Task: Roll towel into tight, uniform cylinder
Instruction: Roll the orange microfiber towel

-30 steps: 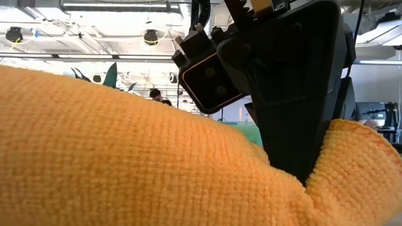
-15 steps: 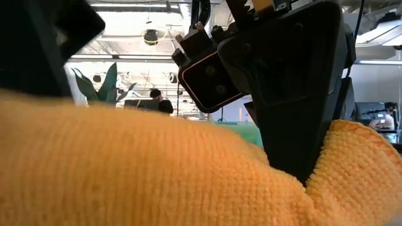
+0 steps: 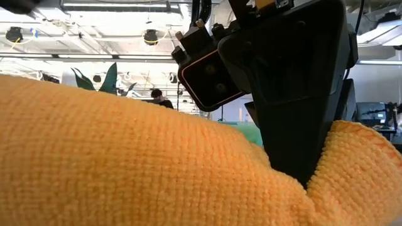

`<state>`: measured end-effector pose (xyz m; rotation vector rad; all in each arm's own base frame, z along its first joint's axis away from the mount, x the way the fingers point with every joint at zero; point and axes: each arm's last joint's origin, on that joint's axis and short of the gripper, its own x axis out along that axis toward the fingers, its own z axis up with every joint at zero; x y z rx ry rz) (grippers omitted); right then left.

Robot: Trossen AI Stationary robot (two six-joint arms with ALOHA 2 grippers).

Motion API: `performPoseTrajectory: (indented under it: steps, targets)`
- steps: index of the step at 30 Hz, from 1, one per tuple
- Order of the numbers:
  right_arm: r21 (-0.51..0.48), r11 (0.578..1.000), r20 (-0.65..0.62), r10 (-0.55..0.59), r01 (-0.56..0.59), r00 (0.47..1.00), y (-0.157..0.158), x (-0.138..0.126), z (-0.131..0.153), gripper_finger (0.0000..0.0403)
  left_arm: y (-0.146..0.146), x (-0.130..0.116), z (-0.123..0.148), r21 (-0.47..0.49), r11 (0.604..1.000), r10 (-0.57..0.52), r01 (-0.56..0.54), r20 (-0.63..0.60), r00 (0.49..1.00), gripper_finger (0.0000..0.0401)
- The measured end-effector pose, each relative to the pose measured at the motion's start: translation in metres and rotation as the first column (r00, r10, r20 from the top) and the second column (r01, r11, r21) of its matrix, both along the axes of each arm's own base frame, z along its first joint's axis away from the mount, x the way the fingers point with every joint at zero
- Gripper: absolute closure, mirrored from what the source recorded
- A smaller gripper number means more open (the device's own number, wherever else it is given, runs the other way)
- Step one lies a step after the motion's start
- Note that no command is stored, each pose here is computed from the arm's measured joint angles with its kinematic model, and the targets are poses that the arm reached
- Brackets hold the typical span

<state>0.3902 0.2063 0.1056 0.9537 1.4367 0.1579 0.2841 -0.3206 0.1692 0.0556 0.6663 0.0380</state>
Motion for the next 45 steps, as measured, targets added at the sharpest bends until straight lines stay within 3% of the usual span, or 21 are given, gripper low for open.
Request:
performPoseTrajectory:
  steps: [4, 6, 14, 18, 21, 31, 45]
  targets:
    - [0.001, 1.000, 0.002, 0.001, -0.001, 1.000, 0.000, 0.000, 0.000, 0.0371, -0.010, -0.001, -0.001, -0.052, 0.995, -0.085, 0.085, -0.002, 0.996, 0.0265]
    - [0.003, 1.000, 0.007, 0.000, 0.000, 1.000, 0.000, 0.000, 0.000, 0.0374, -0.009, 0.000, -0.007, -0.030, 0.995, -0.092, 0.091, -0.028, 0.995, 0.0270]
    - [0.003, 1.000, 0.004, 0.001, -0.001, 1.000, 0.001, 0.000, 0.000, 0.0366, 0.013, 0.011, -0.018, -0.003, 1.000, -0.017, 0.017, -0.133, 0.991, 0.0285]
    - [0.003, 1.000, 0.009, 0.006, -0.006, 1.000, 0.001, 0.000, 0.000, 0.0373, 0.018, 0.018, -0.025, -0.069, 0.997, -0.047, 0.033, -0.207, 0.977, 0.0291]
    - [0.003, 1.000, 0.014, 0.007, -0.007, 1.000, 0.001, 0.001, 0.001, 0.0371, 0.019, 0.019, -0.034, -0.064, 0.998, -0.041, 0.027, -0.229, 0.973, 0.0295]
    - [0.003, 1.000, 0.017, 0.010, -0.010, 1.000, 0.002, 0.000, 0.001, 0.0361, 0.024, 0.016, -0.050, -0.038, 0.995, 0.078, -0.093, -0.294, 0.953, 0.0299]
    - [0.002, 0.999, 0.057, 0.045, -0.045, 0.997, 0.002, 0.001, 0.004, 0.0221, 0.025, 0.016, -0.053, -0.097, 0.981, 0.129, -0.167, -0.310, 0.942, 0.0299]
